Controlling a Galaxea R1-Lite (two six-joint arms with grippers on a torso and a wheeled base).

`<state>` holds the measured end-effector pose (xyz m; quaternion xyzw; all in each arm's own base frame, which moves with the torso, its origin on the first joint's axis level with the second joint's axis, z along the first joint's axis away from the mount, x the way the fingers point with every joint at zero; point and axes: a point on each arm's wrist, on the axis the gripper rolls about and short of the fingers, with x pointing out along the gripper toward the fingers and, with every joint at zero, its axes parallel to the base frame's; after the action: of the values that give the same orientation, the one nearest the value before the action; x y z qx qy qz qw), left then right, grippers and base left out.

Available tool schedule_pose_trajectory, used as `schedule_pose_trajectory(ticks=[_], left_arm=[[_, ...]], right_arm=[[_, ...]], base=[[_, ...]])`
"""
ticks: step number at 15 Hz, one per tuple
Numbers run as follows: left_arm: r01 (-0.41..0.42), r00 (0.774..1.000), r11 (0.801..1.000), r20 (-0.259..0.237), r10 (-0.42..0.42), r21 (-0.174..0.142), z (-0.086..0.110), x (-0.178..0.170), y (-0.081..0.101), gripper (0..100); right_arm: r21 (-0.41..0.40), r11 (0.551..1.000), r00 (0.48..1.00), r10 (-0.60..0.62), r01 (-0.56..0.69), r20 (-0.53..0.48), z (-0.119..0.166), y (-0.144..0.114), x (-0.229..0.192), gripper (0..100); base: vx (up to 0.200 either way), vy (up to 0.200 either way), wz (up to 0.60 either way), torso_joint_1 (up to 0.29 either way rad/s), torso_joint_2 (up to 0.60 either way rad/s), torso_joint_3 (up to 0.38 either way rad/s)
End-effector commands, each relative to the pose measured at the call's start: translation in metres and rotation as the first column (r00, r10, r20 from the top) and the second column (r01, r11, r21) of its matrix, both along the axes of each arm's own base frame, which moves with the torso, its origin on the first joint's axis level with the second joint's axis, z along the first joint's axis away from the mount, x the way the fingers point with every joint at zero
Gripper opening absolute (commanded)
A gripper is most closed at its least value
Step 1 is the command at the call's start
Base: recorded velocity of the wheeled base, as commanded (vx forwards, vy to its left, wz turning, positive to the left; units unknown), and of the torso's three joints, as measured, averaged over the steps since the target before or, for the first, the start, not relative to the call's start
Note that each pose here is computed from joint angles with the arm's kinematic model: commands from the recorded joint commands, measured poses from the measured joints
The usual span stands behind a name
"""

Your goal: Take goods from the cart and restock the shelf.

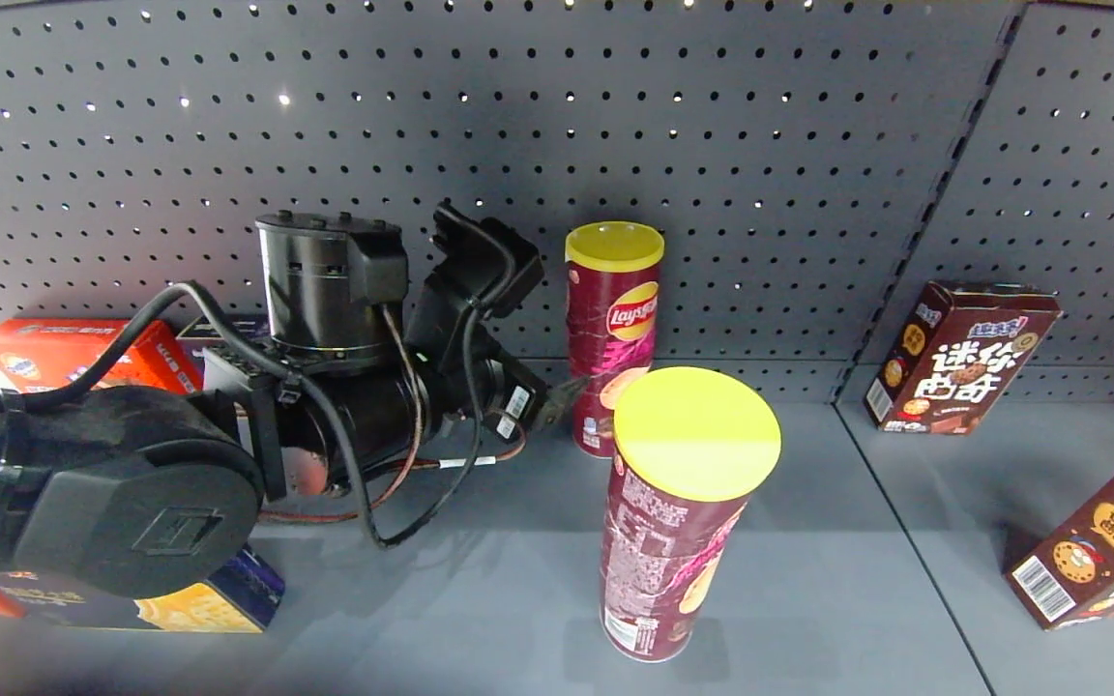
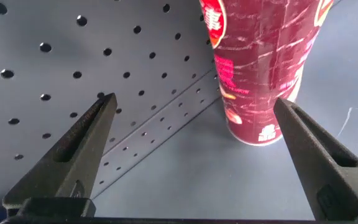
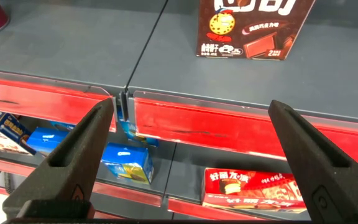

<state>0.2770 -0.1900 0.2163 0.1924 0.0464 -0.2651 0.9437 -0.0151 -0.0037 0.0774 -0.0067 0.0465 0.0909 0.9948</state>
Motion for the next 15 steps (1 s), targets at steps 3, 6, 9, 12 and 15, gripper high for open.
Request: schedule_pose_trajectory(ticks=[3,6,9,12,15], left_arm=[[-0.006,1.0,1.0,0.0,0.006,0.002,-0.0022,0.0057,-0.0074,100],[-0.021,1.0,1.0,0.003,0.021,0.004,-0.0023,0.0081,-0.0087,100],[-0.038,0.999,0.999,0.004,0.038,0.006,-0.0023,0.0092,-0.0072,100],[-0.072,0.997,0.997,0.008,0.072,0.01,-0.0023,0.0104,-0.0052,100],[-0.094,0.996,0.996,0.011,0.094,0.01,-0.0014,0.013,-0.0016,100]], right_arm=[[-0.001,1.0,1.0,0.0,0.0,-0.001,0.0,0.0,0.0001,100],[-0.001,1.0,1.0,0.0,0.0,-0.001,0.0,0.0,0.0001,100],[-0.001,1.0,1.0,0.0,0.0,-0.001,0.0,0.0,0.0001,100],[-0.001,1.0,1.0,0.0,0.0,-0.001,0.0,0.0,0.0001,100],[-0.001,1.0,1.0,0.0,0.0,-0.001,0.0,0.0,0.0001,100]], base=[[0.0,0.0,0.0,0.0,0.0,0.0],[0.0,0.0,0.0,0.0,0.0,0.0],[0.0,0.0,0.0,0.0,0.0,0.0],[0.0,0.0,0.0,0.0,0.0,0.0],[0.0,0.0,0.0,0.0,0.0,0.0]])
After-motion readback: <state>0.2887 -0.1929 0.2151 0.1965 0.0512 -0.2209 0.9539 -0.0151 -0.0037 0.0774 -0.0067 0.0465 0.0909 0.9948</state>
